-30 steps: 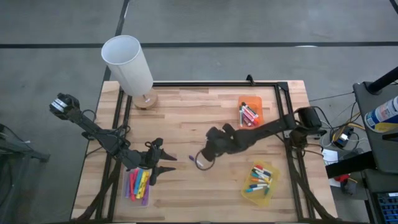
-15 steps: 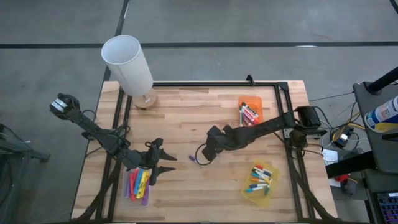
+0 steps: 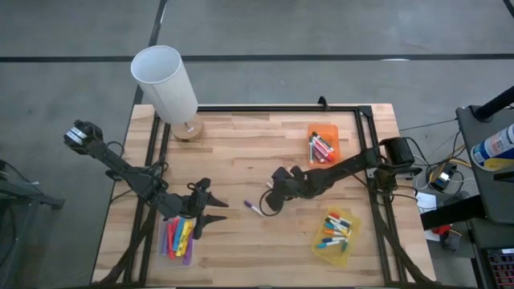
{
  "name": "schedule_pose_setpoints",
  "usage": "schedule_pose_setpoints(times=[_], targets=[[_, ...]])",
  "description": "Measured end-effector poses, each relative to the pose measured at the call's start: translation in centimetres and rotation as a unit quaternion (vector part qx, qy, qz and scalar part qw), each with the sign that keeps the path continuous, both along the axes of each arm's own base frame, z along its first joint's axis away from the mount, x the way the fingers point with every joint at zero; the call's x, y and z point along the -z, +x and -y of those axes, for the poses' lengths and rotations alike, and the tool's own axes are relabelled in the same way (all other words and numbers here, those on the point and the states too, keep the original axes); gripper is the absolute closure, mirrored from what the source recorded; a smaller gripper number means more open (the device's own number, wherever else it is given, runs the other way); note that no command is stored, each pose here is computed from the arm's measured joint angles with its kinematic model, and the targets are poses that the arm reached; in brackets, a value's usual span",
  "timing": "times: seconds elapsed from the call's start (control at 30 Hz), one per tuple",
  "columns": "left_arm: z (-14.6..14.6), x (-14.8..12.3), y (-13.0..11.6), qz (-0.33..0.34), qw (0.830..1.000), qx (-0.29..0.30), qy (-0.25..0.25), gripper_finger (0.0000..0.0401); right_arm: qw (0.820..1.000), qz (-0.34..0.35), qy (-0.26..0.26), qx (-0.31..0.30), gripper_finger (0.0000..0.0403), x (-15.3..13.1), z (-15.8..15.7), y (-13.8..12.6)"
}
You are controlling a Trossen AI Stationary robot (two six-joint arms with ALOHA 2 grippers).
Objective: Pick & Place Markers
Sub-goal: Put the violet highlighter pen into the yellow bin
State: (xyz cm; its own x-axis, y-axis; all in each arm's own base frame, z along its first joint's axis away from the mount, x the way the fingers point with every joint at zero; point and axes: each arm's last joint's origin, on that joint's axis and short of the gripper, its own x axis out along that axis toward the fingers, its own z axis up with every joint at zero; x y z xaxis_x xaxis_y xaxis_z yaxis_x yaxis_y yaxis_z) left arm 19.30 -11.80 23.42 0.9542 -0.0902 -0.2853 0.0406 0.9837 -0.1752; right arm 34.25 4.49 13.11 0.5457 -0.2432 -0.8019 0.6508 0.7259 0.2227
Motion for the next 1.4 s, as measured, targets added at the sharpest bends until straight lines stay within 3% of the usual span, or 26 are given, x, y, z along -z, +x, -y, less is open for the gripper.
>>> schedule_pose_setpoints(times=[0.43,0.67,0.83,1.1,1.4], targets=[[0.0,0.0,0.0,0.000,1.000,0.000,0.000,0.0227,0.999,-0.026,-0.025,-0.018,0.0278,2.5,-0.9,0.6],[0.0,0.1,0.0,-0.004,1.000,0.000,0.003,0.0227,0.998,-0.024,-0.037,-0.036,0.0331,2.6,-1.3,2.5],[0.0,0.1,0.0,-0.004,1.000,0.000,0.002,0.0227,0.996,-0.048,-0.041,-0.062,0.0380,1.6,-1.5,3.2],[0.0,0.1,0.0,-0.004,1.000,0.000,0.003,0.0227,0.989,-0.114,-0.045,-0.086,0.0380,-1.2,-2.5,3.4],[0.0,0.2,0.0,-0.008,1.000,0.000,0.005,0.0227,0.981,-0.157,-0.046,-0.108,0.0381,-6.2,-7.8,0.7]])
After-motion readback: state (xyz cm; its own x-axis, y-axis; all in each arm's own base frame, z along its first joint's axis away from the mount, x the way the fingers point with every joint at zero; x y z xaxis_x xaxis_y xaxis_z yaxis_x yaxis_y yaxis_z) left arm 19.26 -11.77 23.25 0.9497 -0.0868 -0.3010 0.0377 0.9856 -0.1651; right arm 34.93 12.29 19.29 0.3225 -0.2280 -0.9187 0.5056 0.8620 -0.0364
